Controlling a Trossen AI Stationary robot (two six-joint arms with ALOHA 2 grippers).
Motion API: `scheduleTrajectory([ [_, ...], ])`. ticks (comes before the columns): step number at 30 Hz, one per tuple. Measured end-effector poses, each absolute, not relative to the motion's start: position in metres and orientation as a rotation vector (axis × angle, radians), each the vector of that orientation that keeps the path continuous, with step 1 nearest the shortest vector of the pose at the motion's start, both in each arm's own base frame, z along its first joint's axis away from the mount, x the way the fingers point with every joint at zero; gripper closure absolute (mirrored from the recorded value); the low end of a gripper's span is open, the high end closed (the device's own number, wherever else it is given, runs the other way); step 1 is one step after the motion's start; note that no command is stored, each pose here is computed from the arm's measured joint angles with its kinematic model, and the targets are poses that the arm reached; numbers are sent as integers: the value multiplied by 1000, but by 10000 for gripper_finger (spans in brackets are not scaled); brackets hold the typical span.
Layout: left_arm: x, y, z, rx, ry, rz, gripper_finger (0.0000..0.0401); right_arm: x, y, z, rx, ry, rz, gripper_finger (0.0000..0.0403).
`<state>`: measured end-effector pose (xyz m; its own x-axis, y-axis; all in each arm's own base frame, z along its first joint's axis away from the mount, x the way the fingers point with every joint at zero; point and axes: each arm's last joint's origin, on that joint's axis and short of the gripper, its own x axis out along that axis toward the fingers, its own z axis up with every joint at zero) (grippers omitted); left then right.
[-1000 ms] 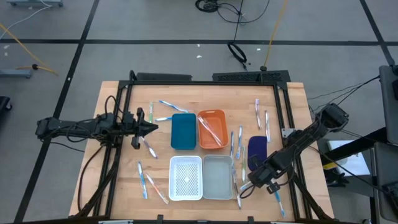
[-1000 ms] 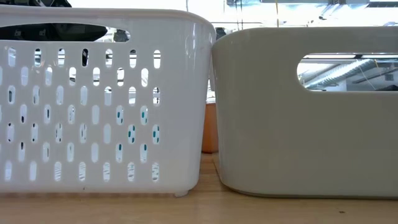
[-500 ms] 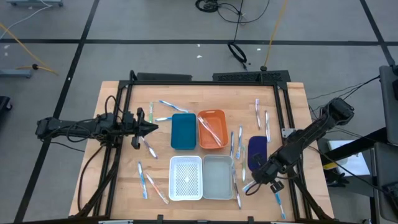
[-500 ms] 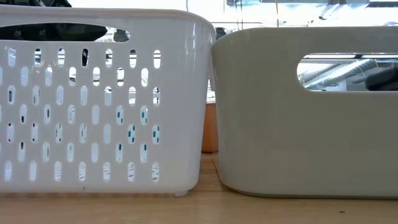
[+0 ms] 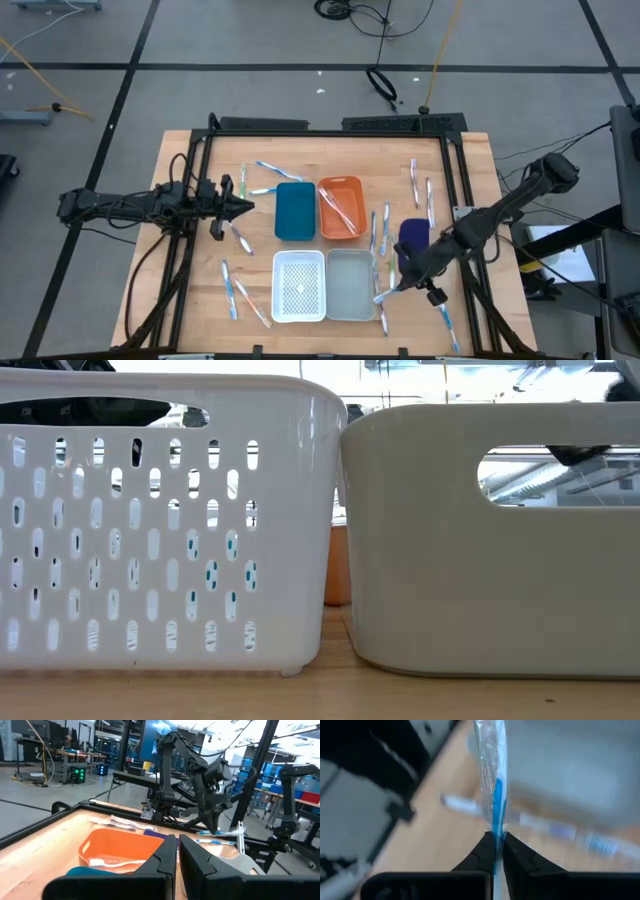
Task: Pick & Place Toothbrushes
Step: Put the blue toothbrush into the blue bin
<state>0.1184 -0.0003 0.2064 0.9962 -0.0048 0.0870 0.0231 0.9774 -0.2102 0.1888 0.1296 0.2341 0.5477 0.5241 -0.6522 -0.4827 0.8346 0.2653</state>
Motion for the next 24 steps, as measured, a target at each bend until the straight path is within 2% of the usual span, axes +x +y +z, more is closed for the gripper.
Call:
scheduleTrajectory([
  [9, 118, 0, 206, -222, -87, -14, 382, 199, 122, 286, 89, 289, 724, 394],
  [14, 118, 0, 206, -236, -86, -14, 382, 201, 119, 305, 67, 80, 770, 394],
  [19, 118, 0, 206, -237, -86, -14, 382, 203, 117, 307, 62, 53, 777, 394],
  [24, 118, 0, 207, -239, -87, -15, 382, 210, 105, 307, 236, 103, 642, 394],
])
